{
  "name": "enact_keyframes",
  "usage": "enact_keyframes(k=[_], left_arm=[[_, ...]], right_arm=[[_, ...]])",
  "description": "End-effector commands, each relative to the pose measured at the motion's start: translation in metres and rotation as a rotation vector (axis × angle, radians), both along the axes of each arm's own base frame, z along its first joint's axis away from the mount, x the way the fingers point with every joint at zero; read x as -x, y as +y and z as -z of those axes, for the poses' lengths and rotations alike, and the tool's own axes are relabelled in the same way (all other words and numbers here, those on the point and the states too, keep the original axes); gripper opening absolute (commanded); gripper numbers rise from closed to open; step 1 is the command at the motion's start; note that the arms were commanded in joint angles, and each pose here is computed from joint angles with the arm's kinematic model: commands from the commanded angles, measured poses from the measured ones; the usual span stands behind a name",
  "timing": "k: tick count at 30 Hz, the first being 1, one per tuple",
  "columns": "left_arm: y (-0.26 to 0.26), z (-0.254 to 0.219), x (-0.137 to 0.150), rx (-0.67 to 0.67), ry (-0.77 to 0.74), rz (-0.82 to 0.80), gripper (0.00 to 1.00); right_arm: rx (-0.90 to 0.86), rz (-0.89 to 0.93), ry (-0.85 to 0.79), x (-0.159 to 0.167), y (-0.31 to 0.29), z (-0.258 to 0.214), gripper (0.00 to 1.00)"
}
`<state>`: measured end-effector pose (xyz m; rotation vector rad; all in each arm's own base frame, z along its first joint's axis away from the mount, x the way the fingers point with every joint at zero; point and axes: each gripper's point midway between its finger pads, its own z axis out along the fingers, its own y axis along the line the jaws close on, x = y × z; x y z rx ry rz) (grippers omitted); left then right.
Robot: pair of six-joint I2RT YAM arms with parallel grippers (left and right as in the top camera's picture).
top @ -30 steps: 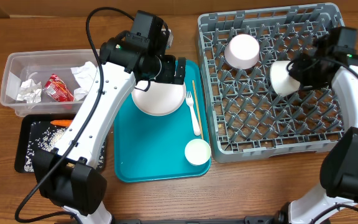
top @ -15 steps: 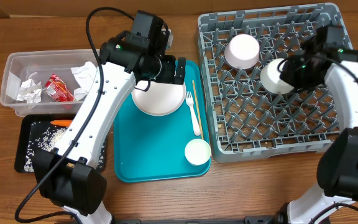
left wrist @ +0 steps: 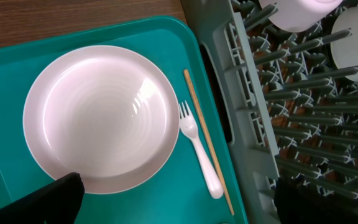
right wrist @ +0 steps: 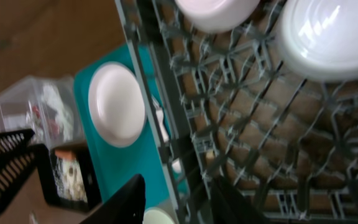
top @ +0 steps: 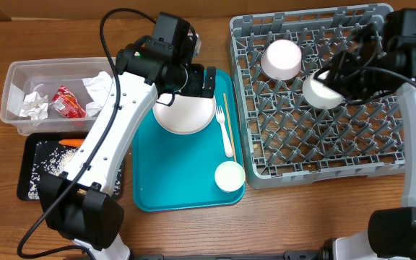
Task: Sort waste into correct bins and load items into the dishwasher
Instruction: 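Release the white bowl and move the right gripper to the rack edge, then grasp the small white cup on the teal tray with the left gripper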
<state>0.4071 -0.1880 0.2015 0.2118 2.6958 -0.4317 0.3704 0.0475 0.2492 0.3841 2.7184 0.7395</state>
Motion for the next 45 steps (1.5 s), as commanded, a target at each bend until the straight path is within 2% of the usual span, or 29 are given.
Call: enact_keyframes(k=[1, 10, 20, 21, 23, 24, 26, 29, 32, 33, 39, 45], left_arm=[[0.001, -0.021, -0.003, 0.006, -0.057, 0.006, 1.0], [0.0, -0.021, -0.003, 0.006, -0.057, 0.007, 1.0], [-0.005, -0.025, -0.007, 0.031, -0.077, 0.008, 1.0], [-0.009, -0.024, -0.001, 0.059, -0.049, 0.017, 1.0], [-0.02, -0.022, 0.015, 0.113, 0.017, 0.078, 1.0], [-0.024, -0.02, 0.025, 0.129, 0.051, 0.116, 0.97], [-0.025, -0.015, 0.043, 0.127, 0.121, 0.145, 0.9], [-0.016, -0.005, 0.067, 0.08, 0.228, 0.131, 0.89], [-0.008, 0.004, 0.092, 0.002, 0.321, 0.133, 0.62], [-0.007, 0.008, 0.101, -0.024, 0.35, 0.136, 0.59], [-0.009, 0.032, 0.132, -0.156, 0.431, 0.143, 0.58], [-0.012, 0.061, 0.149, -0.252, 0.458, 0.138, 0.59]], right_arm=[[0.001, -0.036, 0.067, 0.013, 0.013, 0.009, 0.4], [0.232, -0.058, 0.245, 0.053, 0.002, 0.034, 0.5], [0.231, -0.099, 0.339, 0.072, 0.011, 0.058, 0.52], [0.232, -0.102, 0.364, 0.077, 0.011, 0.065, 0.52], [0.233, -0.105, 0.39, 0.082, 0.011, 0.07, 0.43], [0.234, -0.107, 0.402, 0.084, 0.01, 0.072, 0.41], [0.244, -0.107, 0.419, 0.088, 0.009, 0.075, 0.41], [0.244, -0.108, 0.423, 0.089, 0.009, 0.077, 0.41], [0.243, -0.107, 0.42, 0.088, 0.009, 0.077, 0.42], [0.244, -0.107, 0.42, 0.088, 0.009, 0.077, 0.42], [0.244, -0.106, 0.413, 0.086, 0.009, 0.077, 0.42], [0.244, -0.106, 0.41, 0.085, 0.009, 0.078, 0.42]])
